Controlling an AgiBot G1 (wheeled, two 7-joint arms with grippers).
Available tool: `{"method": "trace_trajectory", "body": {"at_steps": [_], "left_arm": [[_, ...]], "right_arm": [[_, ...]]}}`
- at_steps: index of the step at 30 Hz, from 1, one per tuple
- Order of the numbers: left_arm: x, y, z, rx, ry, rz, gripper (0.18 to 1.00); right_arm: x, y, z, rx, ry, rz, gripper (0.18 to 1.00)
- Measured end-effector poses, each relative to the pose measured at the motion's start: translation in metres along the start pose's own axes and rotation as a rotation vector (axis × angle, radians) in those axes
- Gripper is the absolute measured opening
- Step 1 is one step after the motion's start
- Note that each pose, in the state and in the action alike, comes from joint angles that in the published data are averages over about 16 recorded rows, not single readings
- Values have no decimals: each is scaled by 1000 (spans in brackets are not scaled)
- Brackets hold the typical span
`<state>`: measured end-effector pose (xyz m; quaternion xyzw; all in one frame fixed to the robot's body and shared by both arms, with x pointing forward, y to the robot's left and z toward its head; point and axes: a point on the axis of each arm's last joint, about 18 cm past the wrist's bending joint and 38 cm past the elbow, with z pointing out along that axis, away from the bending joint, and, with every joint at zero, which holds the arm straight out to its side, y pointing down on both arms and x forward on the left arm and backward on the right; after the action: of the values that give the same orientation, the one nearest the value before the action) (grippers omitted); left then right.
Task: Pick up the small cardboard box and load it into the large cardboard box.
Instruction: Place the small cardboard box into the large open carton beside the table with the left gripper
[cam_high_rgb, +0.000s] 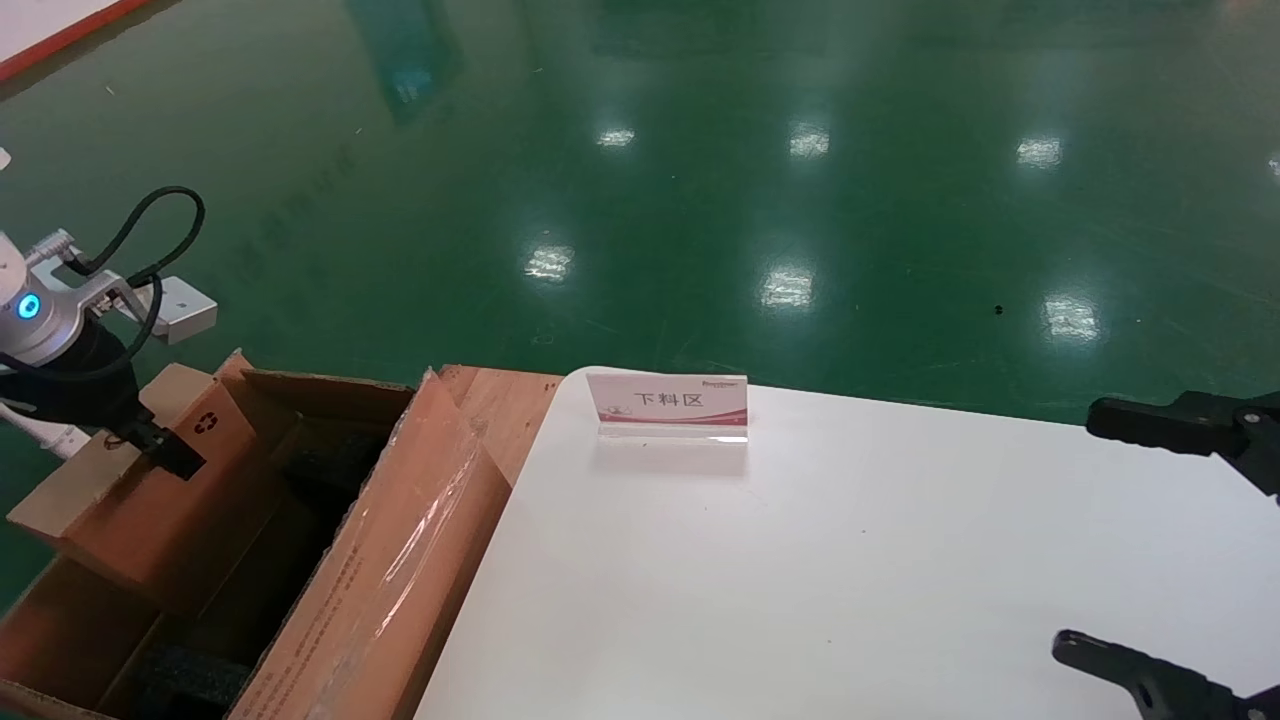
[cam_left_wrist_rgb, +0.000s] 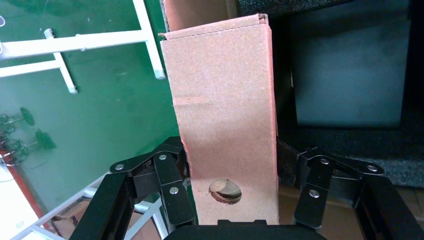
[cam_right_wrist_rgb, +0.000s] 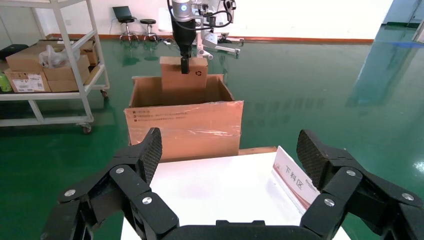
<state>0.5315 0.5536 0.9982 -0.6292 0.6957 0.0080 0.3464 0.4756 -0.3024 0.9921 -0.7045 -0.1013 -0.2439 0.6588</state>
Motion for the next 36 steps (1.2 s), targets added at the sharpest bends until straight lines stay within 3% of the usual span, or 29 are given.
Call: {"method": "trace_trajectory", "body": {"at_steps": [36], "left_arm": [[-4, 2, 36, -46, 32, -40, 332]], "right_arm": [[0, 0, 0, 0, 0, 0, 1001]]}}
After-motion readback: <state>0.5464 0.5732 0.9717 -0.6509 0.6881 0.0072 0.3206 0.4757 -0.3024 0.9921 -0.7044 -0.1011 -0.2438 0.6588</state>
